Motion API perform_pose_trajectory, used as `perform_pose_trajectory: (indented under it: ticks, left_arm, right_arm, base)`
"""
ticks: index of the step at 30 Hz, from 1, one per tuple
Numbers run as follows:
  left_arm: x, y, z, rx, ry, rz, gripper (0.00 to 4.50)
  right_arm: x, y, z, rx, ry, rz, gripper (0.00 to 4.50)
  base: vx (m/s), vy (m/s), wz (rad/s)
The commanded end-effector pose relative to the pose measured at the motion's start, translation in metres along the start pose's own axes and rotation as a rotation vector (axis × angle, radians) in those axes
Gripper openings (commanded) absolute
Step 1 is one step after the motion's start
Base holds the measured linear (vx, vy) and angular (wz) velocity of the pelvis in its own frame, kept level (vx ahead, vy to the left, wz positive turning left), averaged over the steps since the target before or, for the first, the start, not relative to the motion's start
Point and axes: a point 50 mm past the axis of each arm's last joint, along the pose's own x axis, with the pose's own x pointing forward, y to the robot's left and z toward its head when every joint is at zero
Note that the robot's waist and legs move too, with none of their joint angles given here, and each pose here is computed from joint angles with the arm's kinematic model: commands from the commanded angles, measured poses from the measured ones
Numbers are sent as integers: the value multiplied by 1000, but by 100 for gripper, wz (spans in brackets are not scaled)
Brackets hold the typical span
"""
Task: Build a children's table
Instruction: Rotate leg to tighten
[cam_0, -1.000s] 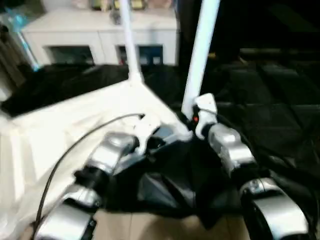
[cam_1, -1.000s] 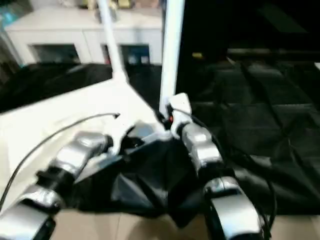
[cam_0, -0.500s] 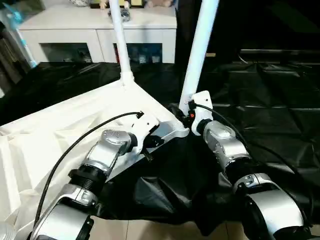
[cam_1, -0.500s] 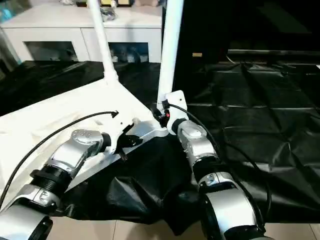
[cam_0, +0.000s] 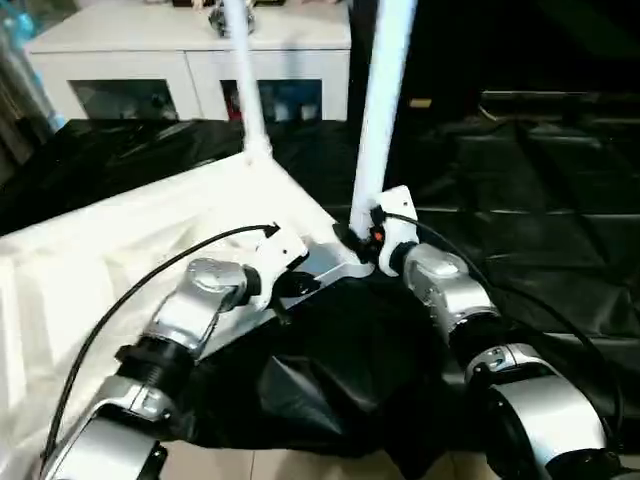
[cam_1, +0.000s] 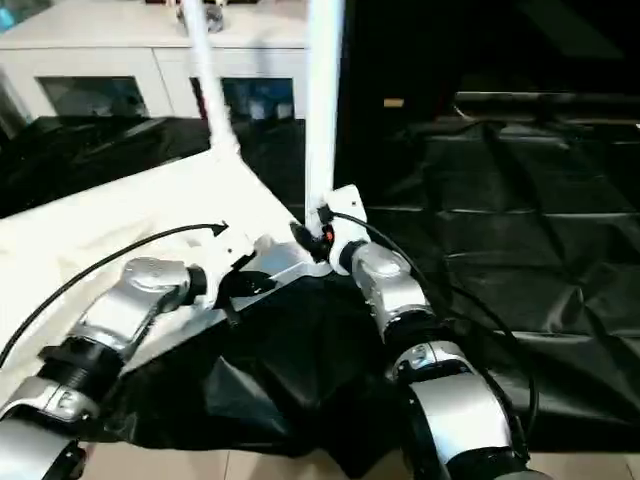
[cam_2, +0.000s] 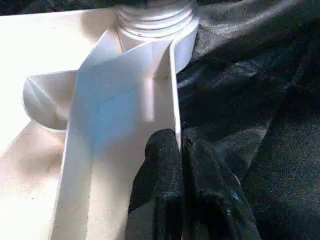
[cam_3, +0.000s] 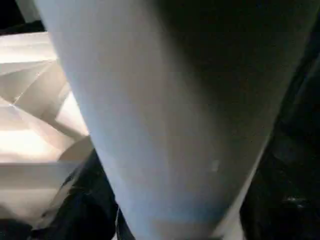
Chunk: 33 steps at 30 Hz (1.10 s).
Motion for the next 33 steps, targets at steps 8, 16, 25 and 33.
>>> perform_pose_trajectory:
  ticks: [8, 16, 25, 33]
  left_arm:
    - [-1, -14, -2, 71, -4, -143, 0]
    - [-17, -17, -10, 107, -11, -261, 0]
    - [-29, -21, -19, 155, 12, -400, 0]
    - [-28, -22, -23, 171, 30, -430, 0]
  right_arm:
    - [-2, 11, 4, -100, 24, 217, 396]
    - [-19, 7, 11, -178, -6, 396, 405]
    - [-51, -2, 1, -284, 115, 602, 405]
    - [-55, 1, -3, -306, 163, 635, 376]
  base:
    - [0, 0, 0]
    - [0, 0, 0]
    - [0, 0, 0]
    - [0, 0, 0]
